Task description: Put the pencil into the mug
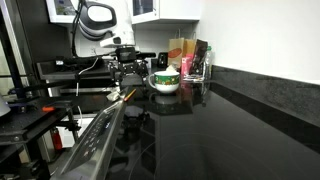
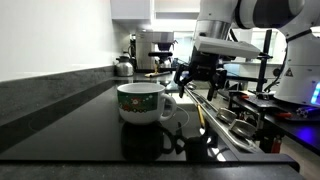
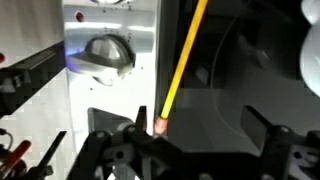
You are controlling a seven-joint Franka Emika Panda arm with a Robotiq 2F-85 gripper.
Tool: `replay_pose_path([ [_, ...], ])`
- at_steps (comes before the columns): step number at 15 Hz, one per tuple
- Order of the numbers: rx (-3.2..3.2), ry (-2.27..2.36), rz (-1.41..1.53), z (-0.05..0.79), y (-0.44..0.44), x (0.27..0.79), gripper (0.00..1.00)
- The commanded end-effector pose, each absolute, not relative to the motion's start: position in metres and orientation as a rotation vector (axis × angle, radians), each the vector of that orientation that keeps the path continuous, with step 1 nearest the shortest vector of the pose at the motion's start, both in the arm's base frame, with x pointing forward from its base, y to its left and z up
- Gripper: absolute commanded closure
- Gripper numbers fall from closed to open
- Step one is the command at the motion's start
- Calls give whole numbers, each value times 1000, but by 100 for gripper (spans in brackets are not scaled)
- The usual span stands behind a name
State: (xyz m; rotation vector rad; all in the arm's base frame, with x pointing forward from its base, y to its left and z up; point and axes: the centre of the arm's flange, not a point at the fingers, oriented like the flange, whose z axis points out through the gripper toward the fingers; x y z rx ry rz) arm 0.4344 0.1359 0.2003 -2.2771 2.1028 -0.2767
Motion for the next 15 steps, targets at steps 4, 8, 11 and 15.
replay_pose_path([
  [4, -2247, 2178, -220, 199, 132, 426, 0],
  [8, -2235, 2222, -159, 189, 132, 422, 2],
  [11, -2229, 2252, -147, 183, 133, 420, 29],
  [15, -2213, 2270, -175, 177, 127, 423, 31],
])
